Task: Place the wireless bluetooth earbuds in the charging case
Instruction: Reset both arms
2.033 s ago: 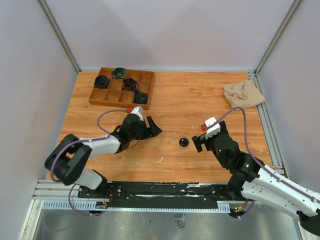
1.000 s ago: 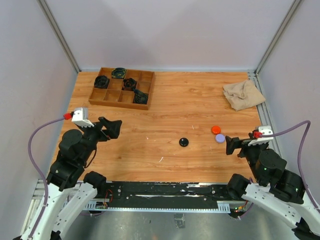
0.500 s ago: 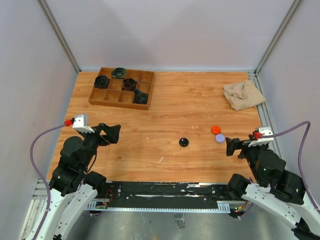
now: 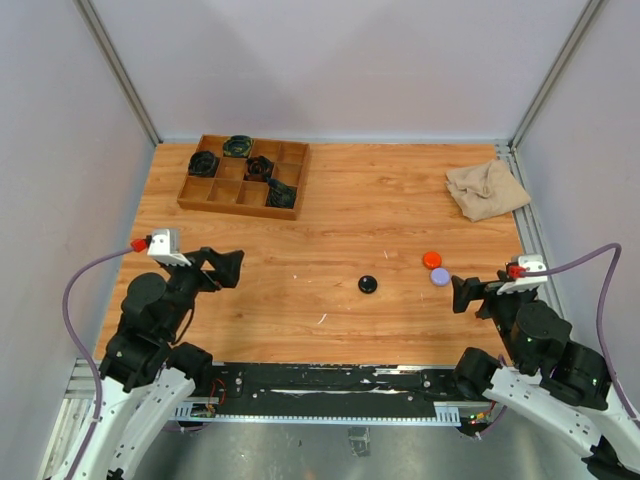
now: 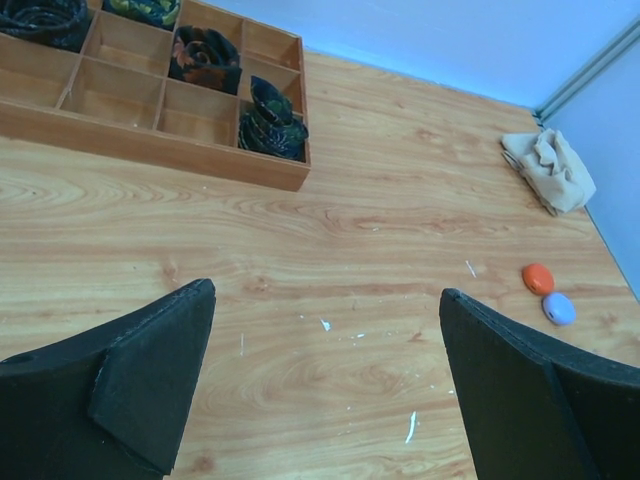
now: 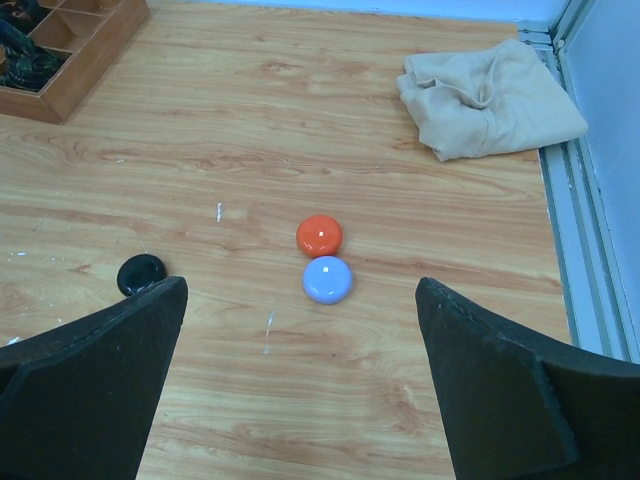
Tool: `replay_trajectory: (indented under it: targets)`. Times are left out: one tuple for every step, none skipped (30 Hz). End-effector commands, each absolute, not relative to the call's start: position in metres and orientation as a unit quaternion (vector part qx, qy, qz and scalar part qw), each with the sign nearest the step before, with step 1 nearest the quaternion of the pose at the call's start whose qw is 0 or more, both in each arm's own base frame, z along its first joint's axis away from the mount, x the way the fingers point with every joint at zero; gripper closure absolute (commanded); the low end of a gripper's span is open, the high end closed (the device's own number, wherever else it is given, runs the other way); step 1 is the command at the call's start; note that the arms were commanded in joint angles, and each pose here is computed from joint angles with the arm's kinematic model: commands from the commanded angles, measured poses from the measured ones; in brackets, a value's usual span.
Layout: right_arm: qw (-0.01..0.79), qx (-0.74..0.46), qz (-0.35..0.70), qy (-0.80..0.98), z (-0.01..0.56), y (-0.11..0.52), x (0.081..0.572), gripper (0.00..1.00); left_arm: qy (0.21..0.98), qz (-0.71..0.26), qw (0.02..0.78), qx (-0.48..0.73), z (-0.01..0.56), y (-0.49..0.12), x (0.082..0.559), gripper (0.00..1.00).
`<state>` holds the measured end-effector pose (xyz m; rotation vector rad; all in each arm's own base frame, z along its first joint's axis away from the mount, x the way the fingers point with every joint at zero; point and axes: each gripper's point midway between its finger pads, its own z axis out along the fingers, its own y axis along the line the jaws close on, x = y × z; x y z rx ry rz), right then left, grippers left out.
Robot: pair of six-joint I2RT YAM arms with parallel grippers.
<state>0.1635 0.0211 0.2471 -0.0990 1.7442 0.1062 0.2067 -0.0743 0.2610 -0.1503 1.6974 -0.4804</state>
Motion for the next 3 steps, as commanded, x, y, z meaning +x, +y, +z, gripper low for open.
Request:
replay_trajectory:
  targets:
    - [0.636,-0.035,0.036,0.770,0.2424,0.0184,0.1645,0.02,0.732,-0.218,0.644,-0.050,0.2671,-0.0782,0.2070,0.01]
    - [0.636,-0.035,0.036,0.770,0.2418,0.0185,0.1645,0.01,0.731,-0.218,0.645,-0.050,0.2678,-0.0780,0.2071,0.01]
    - [0.635,-0.036,0.036,0.771,0.2418,0.0189,0.1645,0.01,0.730,-0.217,0.646,-0.052,0.2685,-0.0771,0.2066,0.01]
